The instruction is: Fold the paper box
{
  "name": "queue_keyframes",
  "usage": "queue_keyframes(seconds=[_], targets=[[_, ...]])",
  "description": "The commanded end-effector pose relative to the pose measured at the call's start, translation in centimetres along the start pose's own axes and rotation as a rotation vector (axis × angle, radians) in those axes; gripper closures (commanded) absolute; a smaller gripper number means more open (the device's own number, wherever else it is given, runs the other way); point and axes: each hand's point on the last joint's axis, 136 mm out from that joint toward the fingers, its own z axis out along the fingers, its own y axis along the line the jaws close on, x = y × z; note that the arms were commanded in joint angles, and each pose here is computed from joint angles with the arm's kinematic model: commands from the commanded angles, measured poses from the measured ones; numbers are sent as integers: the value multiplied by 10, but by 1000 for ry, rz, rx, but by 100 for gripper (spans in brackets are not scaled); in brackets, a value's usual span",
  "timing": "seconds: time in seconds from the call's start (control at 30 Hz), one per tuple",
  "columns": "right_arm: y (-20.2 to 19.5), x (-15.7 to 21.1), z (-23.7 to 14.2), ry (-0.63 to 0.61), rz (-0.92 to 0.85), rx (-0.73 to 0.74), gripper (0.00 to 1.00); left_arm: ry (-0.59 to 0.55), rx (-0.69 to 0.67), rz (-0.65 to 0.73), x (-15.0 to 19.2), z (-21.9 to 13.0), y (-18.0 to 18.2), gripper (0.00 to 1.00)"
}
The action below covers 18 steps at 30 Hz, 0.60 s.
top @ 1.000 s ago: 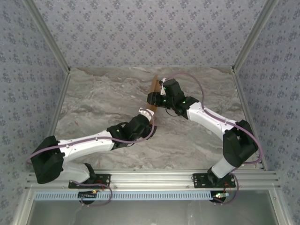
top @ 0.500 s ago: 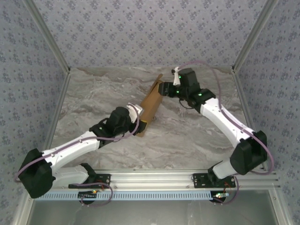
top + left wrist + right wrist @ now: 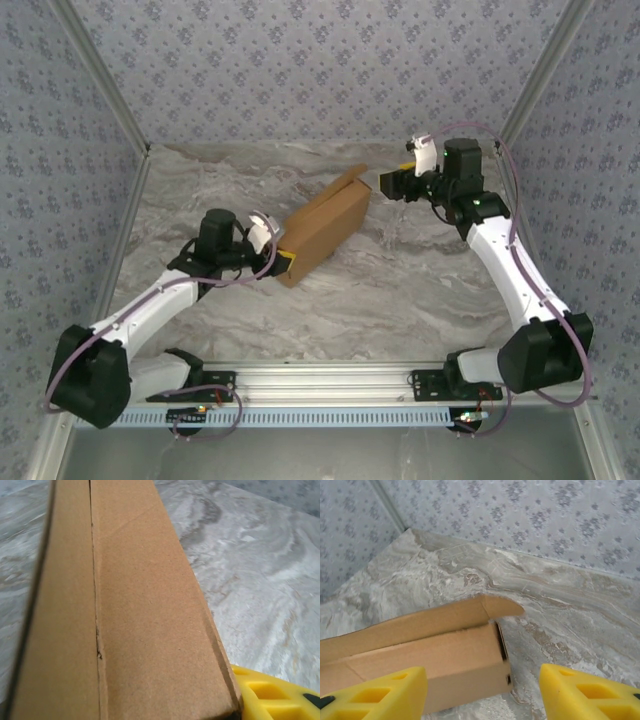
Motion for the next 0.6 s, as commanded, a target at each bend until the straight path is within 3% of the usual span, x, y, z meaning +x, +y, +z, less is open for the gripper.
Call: queue_keyframes(seconds=[0.0,0.33,0.57], targets=[[12,12,3,16,-172,-143,37,-95,179,218,-32,-8,-23,63],[9,32,10,39,-388,-222,39,-56,250,278,-24,-13,-12,61],[-1,48,14,107,-427,-263,41,-19,284,290,-15,-14,-4,61]])
